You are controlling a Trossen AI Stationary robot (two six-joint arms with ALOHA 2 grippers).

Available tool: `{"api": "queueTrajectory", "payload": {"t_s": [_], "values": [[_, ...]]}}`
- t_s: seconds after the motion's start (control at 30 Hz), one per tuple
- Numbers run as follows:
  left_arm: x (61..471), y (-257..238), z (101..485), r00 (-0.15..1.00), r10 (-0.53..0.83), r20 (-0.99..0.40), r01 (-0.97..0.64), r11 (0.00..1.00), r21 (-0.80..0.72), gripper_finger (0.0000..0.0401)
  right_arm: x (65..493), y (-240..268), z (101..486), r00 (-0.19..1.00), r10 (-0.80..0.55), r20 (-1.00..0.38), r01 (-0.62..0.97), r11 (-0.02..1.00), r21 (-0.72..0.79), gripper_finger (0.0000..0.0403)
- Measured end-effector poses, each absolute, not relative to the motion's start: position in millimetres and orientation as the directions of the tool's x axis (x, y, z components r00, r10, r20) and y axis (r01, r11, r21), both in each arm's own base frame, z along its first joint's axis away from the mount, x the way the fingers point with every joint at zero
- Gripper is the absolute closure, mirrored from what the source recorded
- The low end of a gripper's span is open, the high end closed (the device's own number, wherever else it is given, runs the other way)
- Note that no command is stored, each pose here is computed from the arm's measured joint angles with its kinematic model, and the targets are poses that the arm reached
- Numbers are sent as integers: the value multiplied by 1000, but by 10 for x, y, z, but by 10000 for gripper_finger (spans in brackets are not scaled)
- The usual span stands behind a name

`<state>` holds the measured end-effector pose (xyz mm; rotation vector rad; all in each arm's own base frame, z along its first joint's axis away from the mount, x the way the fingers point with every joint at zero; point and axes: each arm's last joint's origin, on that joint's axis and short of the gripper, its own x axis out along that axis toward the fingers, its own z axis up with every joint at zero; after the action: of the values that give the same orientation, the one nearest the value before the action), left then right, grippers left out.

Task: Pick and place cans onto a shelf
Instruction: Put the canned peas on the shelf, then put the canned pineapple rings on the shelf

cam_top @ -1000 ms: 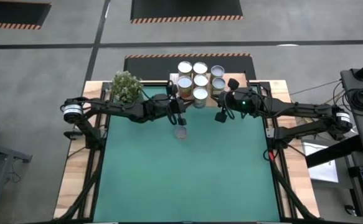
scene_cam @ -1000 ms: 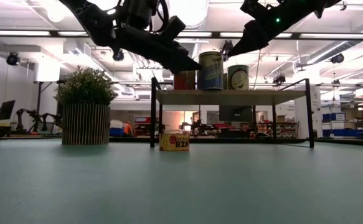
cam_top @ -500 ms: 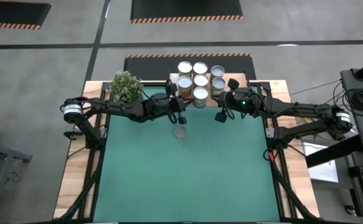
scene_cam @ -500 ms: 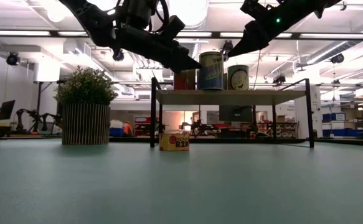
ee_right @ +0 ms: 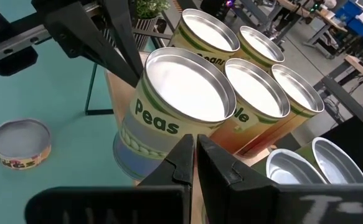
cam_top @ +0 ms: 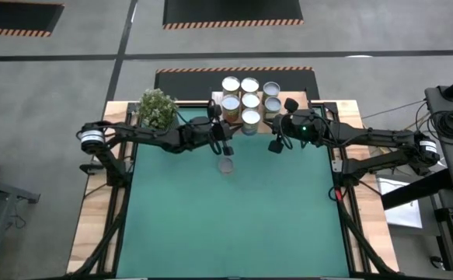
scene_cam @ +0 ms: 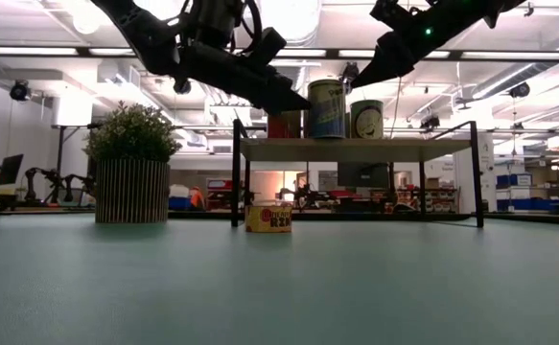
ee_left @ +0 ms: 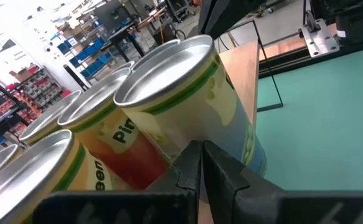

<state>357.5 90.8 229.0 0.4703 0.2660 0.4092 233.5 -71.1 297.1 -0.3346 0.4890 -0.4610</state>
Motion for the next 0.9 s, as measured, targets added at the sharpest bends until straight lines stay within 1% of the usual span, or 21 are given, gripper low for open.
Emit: {"api": "queueTrajectory", "payload": {"t_s": [0.53,0.7,0.9], "values": [[3558,904,2301,882,440,-169,-312,814,489,401,2334,-709,2971,785,-497,-371,340,846,-411,394],[3485,859,2403,867,461,-191,-322,809,491,401,2298,-693,3005,789,-495,-362,351,849,-396,394],[3266,762,2619,882,429,-195,-295,826,479,401,2177,-573,3101,813,-467,-348,366,875,-318,394]]}}
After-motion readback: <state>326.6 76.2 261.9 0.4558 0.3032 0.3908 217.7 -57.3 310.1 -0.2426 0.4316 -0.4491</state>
